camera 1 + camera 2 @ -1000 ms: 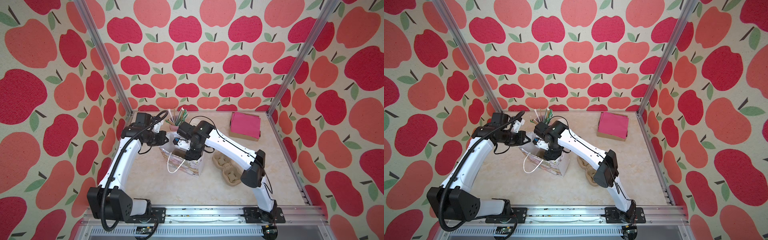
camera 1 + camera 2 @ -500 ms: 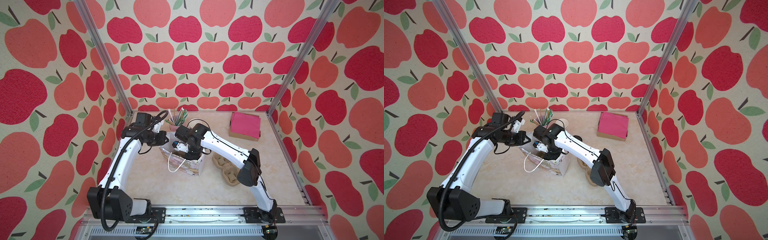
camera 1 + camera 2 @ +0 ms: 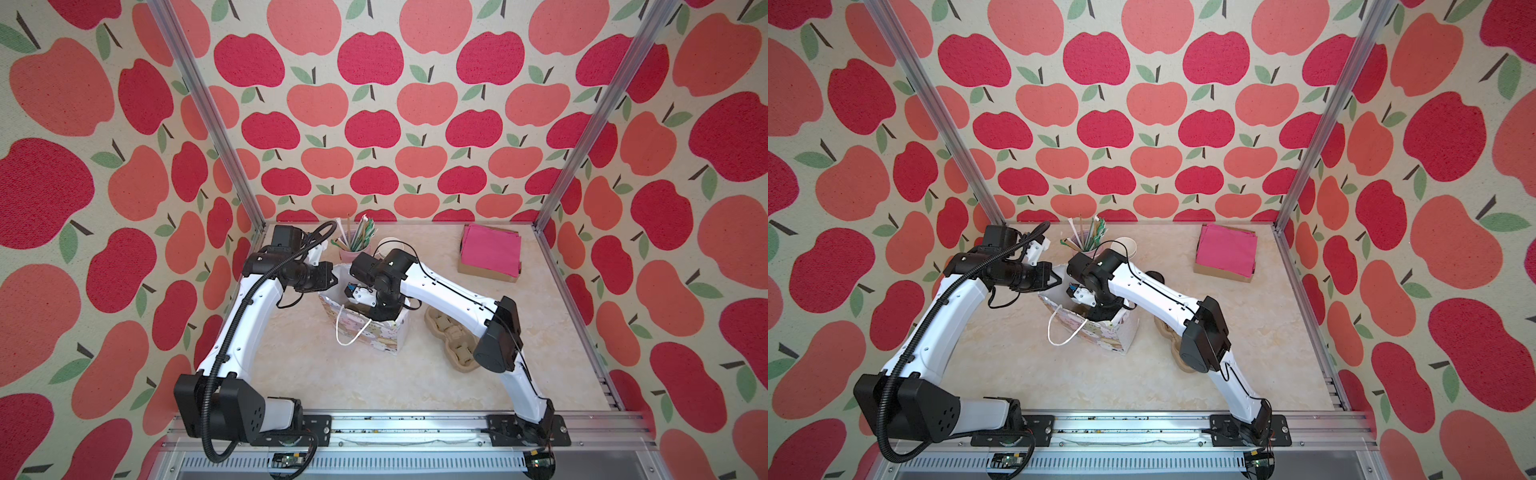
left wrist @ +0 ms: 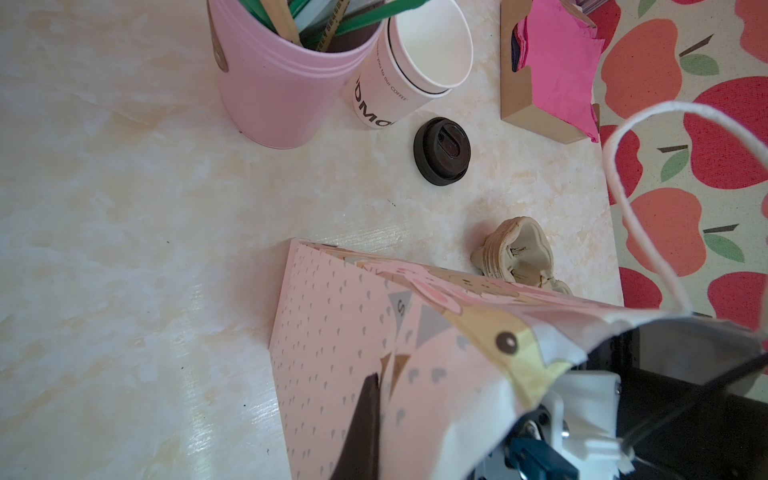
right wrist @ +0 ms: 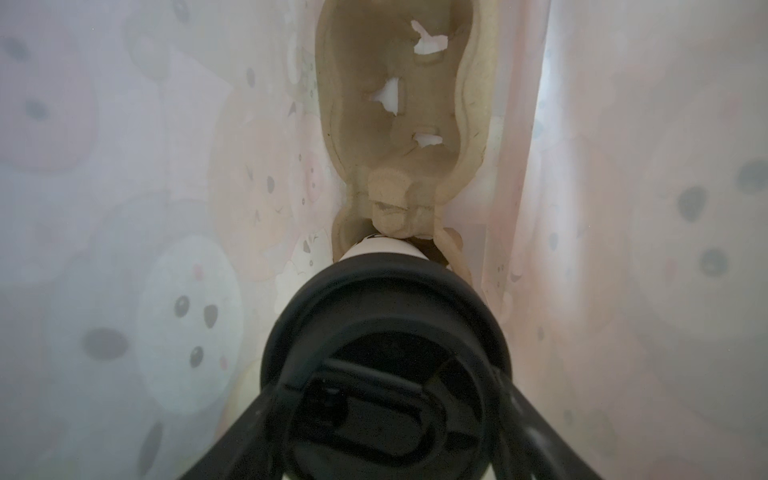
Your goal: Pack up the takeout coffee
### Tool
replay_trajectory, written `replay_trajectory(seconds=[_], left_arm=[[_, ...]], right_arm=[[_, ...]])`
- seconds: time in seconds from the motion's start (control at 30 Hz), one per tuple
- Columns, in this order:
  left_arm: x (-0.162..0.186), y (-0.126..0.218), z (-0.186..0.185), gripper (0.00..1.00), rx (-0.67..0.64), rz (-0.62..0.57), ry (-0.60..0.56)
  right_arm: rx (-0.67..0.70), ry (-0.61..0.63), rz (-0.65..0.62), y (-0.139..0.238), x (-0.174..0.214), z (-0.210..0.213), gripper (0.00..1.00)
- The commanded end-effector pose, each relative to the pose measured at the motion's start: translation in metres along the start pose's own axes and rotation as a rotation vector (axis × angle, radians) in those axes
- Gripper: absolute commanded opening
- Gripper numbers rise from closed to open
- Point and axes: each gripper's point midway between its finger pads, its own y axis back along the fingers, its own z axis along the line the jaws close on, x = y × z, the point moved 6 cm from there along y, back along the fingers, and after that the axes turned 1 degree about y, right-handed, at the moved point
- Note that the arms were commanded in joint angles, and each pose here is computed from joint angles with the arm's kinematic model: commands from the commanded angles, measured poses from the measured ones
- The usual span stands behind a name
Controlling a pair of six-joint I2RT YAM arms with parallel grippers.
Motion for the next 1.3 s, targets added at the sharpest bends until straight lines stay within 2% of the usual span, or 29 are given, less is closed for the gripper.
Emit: replay_trajectory(seconds=[0.0,0.63,1.27], left_arm=[[-0.003,0.005,-0.002,0.00,-0.010,-0.019,-0.024],[-0.005,0.007,-0.003,0.00,-0.012,-0.019,-0.028],[-0.004,0.011,-0.003,0.00,-0.036,-0.021,-0.030]], right_arm=[[0.006,-0.010,0.257,-0.059,0.028,-0.011,0.68],[-0.006,-0.013,0.363,-0.089,0.042,-0.012,0.67],[0.011,-0.024,0.197,-0.036,0.025,-0.013,0.70]])
